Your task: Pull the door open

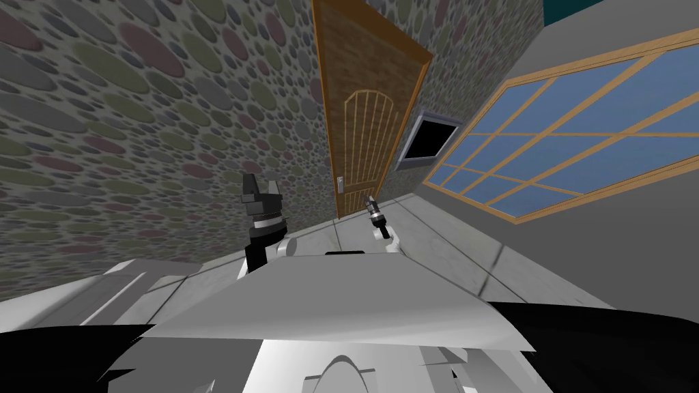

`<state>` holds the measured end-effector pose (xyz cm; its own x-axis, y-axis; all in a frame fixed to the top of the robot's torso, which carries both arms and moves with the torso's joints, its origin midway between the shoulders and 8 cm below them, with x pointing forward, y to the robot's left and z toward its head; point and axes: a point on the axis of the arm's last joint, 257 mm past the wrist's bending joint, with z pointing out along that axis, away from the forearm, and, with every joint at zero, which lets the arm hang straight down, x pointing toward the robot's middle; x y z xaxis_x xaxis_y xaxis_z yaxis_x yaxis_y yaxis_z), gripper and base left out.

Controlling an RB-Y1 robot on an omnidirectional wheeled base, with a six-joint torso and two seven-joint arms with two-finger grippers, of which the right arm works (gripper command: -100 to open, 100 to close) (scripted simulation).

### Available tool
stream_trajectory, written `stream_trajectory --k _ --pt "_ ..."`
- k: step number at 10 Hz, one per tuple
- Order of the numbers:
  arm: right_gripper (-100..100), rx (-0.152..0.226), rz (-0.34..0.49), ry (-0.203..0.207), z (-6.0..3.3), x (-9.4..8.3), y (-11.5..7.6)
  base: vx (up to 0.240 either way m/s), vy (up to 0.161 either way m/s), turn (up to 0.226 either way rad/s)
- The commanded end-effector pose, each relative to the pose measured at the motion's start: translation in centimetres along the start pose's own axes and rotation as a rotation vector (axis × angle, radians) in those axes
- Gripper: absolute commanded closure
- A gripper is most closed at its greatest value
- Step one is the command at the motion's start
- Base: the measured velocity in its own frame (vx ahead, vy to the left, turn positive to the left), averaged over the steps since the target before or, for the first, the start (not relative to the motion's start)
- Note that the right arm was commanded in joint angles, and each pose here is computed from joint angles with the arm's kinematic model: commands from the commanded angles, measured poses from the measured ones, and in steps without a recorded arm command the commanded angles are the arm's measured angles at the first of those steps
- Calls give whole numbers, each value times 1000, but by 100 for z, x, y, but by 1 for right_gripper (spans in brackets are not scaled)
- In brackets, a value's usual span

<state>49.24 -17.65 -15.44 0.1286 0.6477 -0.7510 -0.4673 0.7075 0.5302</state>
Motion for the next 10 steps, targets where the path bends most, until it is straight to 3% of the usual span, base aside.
stream_trajectory --k 1,10 --pt "-100 4 -36 27 22 108 -58 88 80 -41" --pt "-100 10 -223 171 140 627 -342 89 73 -36"
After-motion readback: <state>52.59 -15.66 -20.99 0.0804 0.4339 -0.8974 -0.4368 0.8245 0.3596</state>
